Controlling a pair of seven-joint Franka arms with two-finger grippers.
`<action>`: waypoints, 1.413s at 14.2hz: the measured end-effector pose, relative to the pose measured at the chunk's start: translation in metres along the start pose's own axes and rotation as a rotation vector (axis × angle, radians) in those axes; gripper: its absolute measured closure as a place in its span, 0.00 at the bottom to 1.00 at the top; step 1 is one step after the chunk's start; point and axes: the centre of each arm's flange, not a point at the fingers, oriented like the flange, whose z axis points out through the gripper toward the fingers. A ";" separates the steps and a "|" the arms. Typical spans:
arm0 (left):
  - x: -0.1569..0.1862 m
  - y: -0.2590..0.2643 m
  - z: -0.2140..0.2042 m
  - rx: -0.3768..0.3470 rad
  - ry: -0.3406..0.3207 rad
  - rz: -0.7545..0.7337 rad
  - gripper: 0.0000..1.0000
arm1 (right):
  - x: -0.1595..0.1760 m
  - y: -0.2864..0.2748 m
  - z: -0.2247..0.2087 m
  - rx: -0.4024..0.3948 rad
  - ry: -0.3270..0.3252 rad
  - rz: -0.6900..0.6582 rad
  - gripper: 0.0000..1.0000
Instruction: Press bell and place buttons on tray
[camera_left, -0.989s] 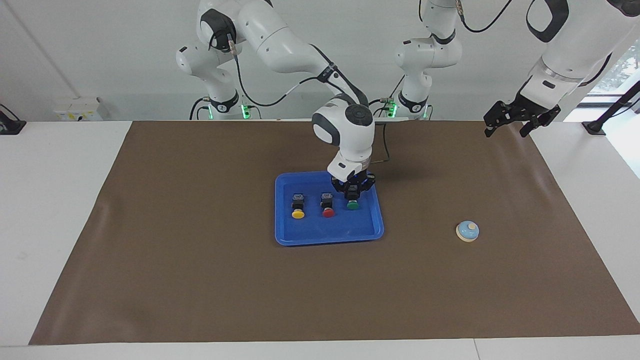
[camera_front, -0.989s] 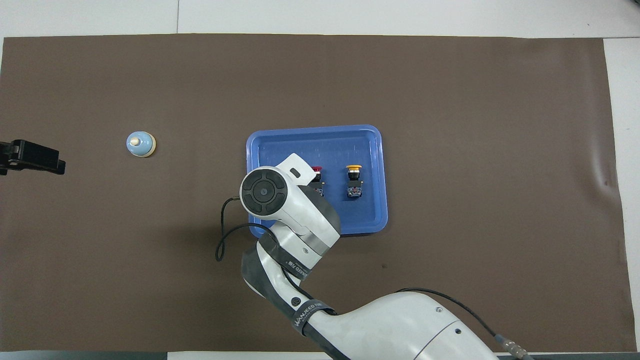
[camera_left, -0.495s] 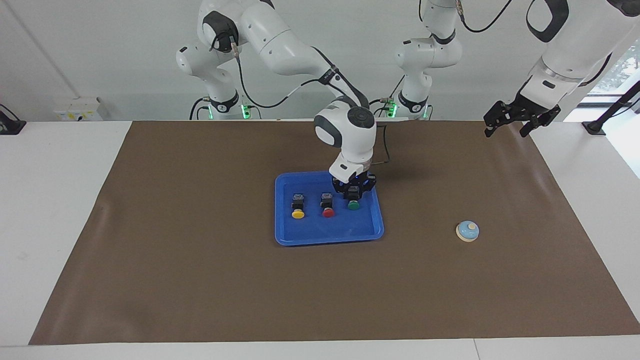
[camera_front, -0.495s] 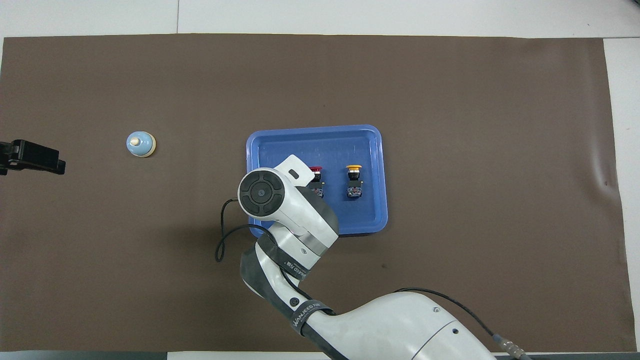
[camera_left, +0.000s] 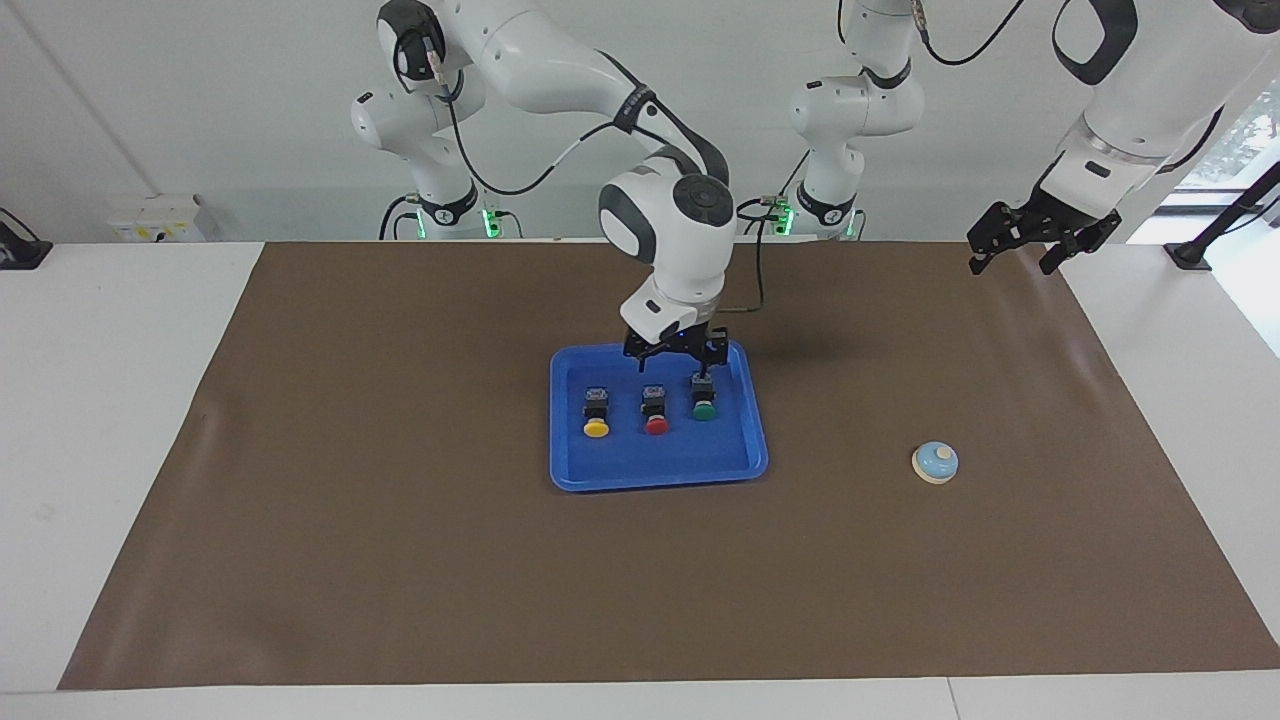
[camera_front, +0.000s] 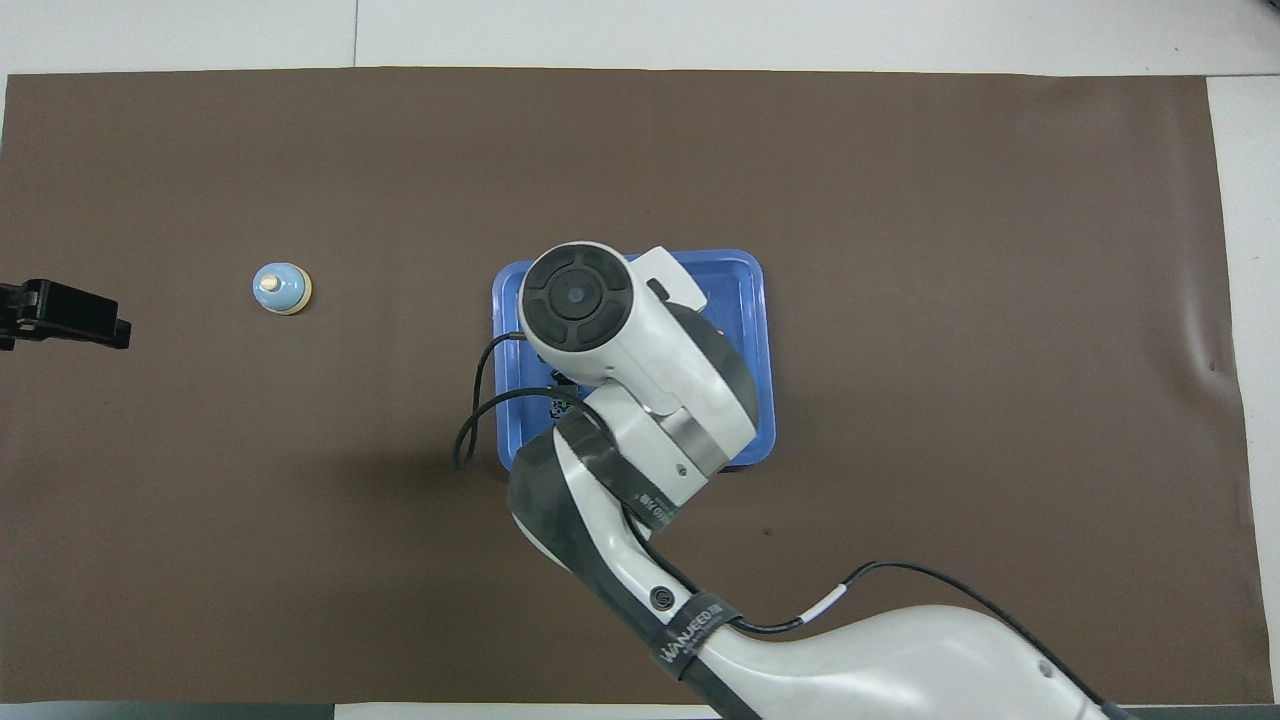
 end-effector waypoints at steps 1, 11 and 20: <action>0.000 0.000 0.000 0.000 0.000 0.000 0.00 | 0.015 0.023 -0.021 0.006 0.007 0.032 0.00; 0.000 0.000 0.000 0.000 0.000 0.000 0.00 | 0.103 0.254 -0.114 0.022 -0.053 -0.112 0.00; 0.000 0.000 0.000 0.000 0.000 0.000 0.00 | 0.095 0.405 -0.174 0.026 -0.092 -0.191 0.00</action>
